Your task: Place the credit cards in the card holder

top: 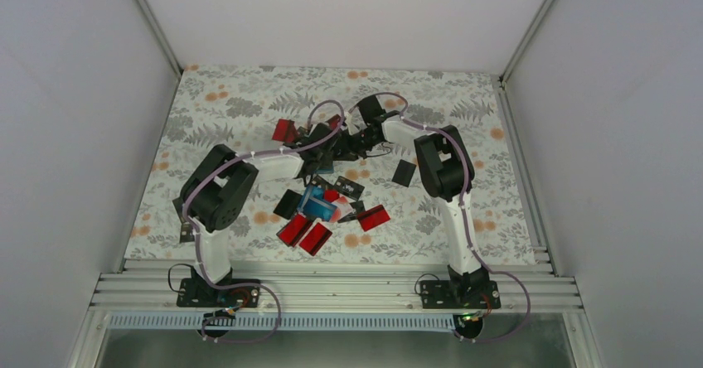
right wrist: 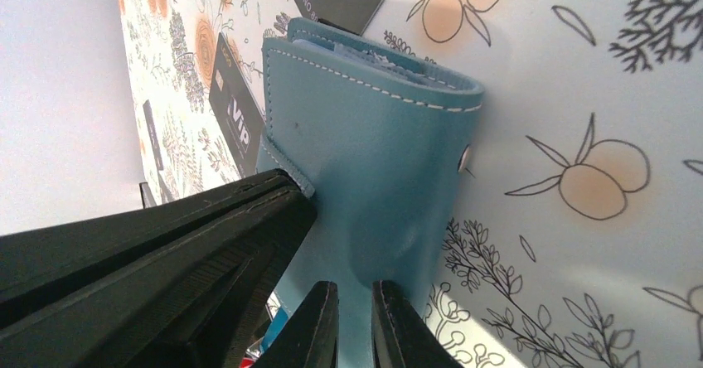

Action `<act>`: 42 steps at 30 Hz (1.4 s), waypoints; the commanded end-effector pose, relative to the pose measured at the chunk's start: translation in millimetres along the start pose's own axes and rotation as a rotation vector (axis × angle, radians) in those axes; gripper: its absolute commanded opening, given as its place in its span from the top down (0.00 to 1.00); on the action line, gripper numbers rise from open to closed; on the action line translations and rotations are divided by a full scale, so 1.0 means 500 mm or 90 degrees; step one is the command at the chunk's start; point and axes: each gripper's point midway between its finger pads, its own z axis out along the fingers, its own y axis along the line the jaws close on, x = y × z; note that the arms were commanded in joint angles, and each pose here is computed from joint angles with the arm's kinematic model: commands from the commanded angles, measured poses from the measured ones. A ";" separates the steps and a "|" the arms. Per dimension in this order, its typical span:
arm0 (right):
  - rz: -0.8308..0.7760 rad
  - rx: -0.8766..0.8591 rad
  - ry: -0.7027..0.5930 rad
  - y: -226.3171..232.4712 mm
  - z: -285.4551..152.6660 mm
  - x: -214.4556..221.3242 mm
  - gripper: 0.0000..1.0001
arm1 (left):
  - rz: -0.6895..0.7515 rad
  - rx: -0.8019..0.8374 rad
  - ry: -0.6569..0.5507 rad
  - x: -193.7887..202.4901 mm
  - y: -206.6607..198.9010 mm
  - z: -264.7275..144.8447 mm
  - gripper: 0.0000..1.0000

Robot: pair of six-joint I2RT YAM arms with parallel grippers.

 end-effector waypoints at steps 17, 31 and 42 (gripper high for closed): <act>0.001 0.026 -0.004 -0.017 0.004 -0.007 0.87 | 0.066 -0.067 0.239 0.274 0.063 -0.004 0.96; -0.028 0.017 -0.029 0.039 -0.036 -0.021 0.84 | 0.078 0.014 0.119 0.059 -0.009 -0.085 0.50; -0.073 0.018 -0.069 0.087 -0.076 -0.039 0.64 | 0.034 0.048 0.048 -0.025 0.050 -0.175 0.27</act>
